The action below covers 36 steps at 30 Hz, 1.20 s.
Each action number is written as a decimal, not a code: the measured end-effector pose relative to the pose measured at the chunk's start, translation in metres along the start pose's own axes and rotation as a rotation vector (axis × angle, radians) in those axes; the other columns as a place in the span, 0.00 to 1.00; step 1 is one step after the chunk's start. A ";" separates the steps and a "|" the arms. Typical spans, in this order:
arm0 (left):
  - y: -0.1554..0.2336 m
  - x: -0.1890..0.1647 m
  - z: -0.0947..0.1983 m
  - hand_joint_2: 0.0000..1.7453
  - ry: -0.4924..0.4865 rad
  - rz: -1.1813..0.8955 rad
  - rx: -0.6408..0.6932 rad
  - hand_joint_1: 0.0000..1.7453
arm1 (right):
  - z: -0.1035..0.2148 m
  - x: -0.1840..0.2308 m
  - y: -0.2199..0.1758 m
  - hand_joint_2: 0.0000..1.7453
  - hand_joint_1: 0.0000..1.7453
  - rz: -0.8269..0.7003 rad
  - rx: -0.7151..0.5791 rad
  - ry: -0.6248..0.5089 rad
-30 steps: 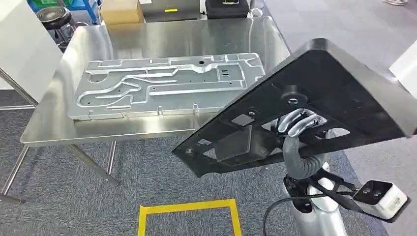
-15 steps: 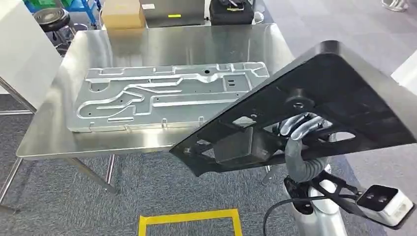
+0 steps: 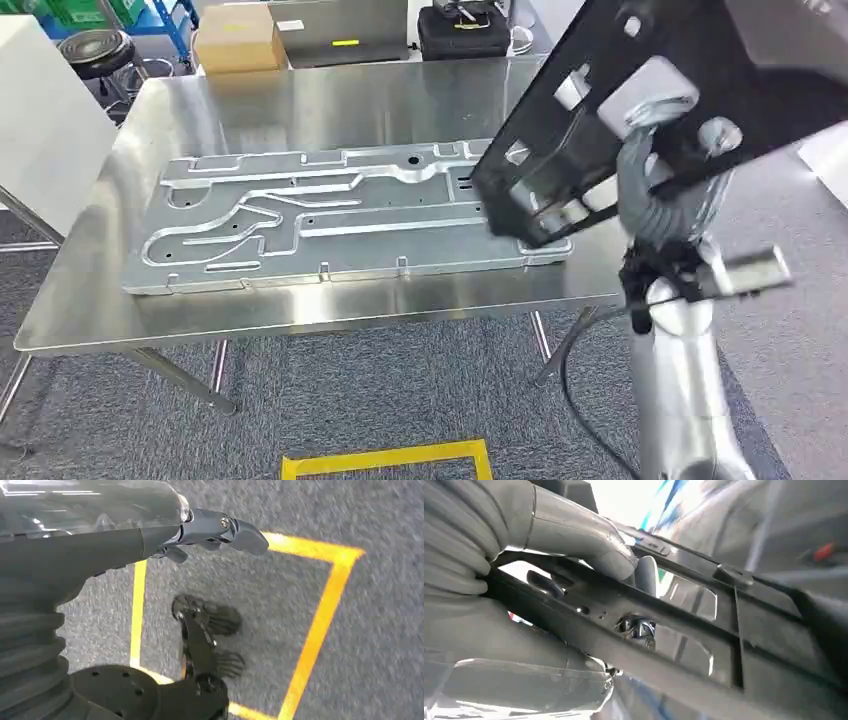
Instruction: Take the parts from the cabinet and place them on the table.
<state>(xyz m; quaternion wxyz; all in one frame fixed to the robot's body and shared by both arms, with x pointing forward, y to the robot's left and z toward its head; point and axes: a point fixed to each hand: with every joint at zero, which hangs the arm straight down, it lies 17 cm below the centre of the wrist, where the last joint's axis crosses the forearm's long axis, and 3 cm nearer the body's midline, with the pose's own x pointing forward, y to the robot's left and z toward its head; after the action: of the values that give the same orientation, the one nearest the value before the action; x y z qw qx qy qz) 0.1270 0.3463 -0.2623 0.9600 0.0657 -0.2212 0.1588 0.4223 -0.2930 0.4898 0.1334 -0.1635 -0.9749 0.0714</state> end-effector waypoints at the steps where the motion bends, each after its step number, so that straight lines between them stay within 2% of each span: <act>1: 0.000 0.000 0.000 1.00 -0.002 -0.007 -0.003 0.00 | -0.016 -0.015 -0.007 1.00 1.00 0.109 -0.002 0.008; 3: -0.001 0.001 0.000 1.00 -0.003 -0.016 -0.007 0.00 | -0.043 -0.044 -0.016 1.00 1.00 0.292 0.007 0.035; 6: -0.001 -0.002 0.001 1.00 0.001 -0.026 -0.010 0.00 | -0.059 -0.076 -0.013 1.00 1.00 0.446 0.072 0.076; 9: -0.002 -0.001 0.001 1.00 -0.004 -0.032 -0.015 0.00 | -0.065 -0.106 0.014 1.00 1.00 0.614 0.192 0.121; 11: -0.004 0.004 0.000 1.00 -0.016 -0.035 -0.022 0.00 | -0.063 -0.129 0.042 1.00 1.00 0.724 0.319 0.143; 16: -0.010 0.012 0.000 1.00 -0.042 -0.037 -0.041 0.00 | -0.005 -0.193 0.129 1.00 1.00 0.985 0.737 0.221; 20: -0.011 0.016 -0.001 1.00 -0.052 -0.018 -0.048 0.00 | 0.087 -0.220 0.193 1.00 1.00 1.055 1.109 0.235; 22: -0.011 0.015 0.000 1.00 -0.053 -0.007 -0.048 0.00 | 0.124 -0.222 0.213 1.00 1.00 1.061 1.227 0.231; 28: -0.013 0.014 0.001 1.00 -0.062 -0.006 -0.059 0.00 | 0.194 -0.218 0.244 1.00 1.00 1.067 1.405 0.239; 36: -0.016 0.009 0.004 1.00 -0.071 -0.071 -0.084 0.00 | 0.250 -0.224 0.232 1.00 1.00 1.088 1.463 0.277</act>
<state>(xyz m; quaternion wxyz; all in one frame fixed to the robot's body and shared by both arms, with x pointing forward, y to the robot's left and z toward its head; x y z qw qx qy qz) 0.1385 0.3326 -0.2560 0.9585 0.0389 -0.2589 0.1126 0.6250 -0.1749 0.1560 0.2671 -0.4813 -0.4511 0.7025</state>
